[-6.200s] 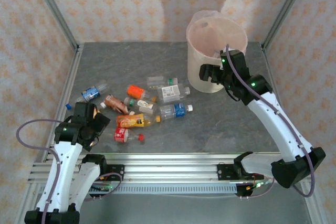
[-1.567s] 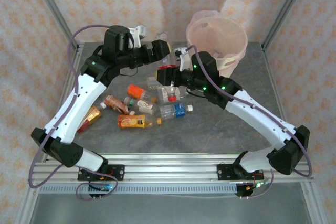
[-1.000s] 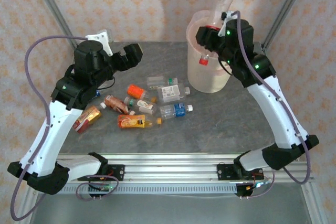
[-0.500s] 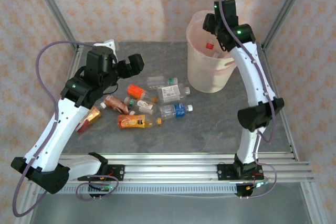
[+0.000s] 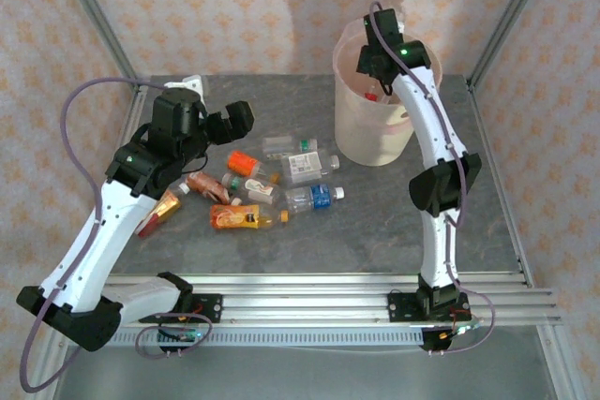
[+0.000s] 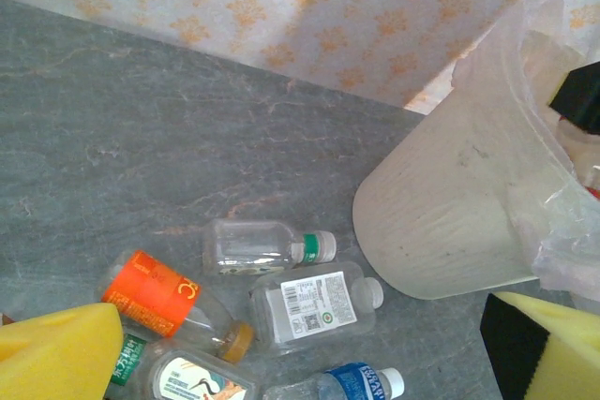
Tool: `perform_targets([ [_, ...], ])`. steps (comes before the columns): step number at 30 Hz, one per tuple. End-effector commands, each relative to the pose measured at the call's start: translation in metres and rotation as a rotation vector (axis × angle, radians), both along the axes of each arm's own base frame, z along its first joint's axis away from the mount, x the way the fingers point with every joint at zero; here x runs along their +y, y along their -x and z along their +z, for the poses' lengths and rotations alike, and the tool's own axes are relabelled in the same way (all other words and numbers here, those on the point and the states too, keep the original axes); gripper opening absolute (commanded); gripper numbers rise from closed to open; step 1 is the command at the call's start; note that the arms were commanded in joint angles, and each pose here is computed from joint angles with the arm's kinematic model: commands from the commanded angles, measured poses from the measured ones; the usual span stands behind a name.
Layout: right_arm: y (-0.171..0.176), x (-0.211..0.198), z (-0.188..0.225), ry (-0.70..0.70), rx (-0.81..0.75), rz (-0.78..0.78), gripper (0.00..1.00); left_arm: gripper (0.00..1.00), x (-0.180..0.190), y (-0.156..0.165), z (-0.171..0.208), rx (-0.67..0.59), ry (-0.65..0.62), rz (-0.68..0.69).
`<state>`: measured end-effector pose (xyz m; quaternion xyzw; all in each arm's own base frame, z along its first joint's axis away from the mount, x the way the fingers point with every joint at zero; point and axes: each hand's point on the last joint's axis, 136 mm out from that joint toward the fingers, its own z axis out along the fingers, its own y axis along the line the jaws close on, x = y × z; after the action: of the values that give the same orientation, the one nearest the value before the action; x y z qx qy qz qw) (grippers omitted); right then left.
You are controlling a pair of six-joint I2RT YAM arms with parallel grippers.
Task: Put the plastic bottles in the bin
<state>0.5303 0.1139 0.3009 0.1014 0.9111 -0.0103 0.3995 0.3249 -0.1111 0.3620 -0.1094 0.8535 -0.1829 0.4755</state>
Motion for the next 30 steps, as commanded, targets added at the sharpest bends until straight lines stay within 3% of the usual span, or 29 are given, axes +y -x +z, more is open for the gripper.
perform_targets([
  [1, 0.007, -0.011, -0.009, 0.003, 0.049, -0.022, 0.57, 1.00, 0.011, 0.005, -0.004, 0.004, -0.038, 0.028],
  [9, 0.012, -0.014, -0.041, -0.038, 0.142, -0.038, 0.67, 1.00, 0.013, 0.007, -0.007, 0.014, -0.047, 0.036],
  [17, 0.017, -0.009, -0.051, -0.069, 0.171, -0.031, 0.90, 1.00, 0.017, 0.008, -0.011, 0.026, -0.062, 0.047],
  [21, 0.018, -0.008, -0.038, -0.083, 0.141, -0.027, 0.99, 1.00, 0.017, 0.008, -0.012, 0.026, -0.064, 0.049],
  [30, 0.022, -0.027, 0.021, -0.041, -0.007, -0.068, 1.00, 1.00, 0.017, 0.006, -0.015, 0.032, -0.070, 0.051],
])
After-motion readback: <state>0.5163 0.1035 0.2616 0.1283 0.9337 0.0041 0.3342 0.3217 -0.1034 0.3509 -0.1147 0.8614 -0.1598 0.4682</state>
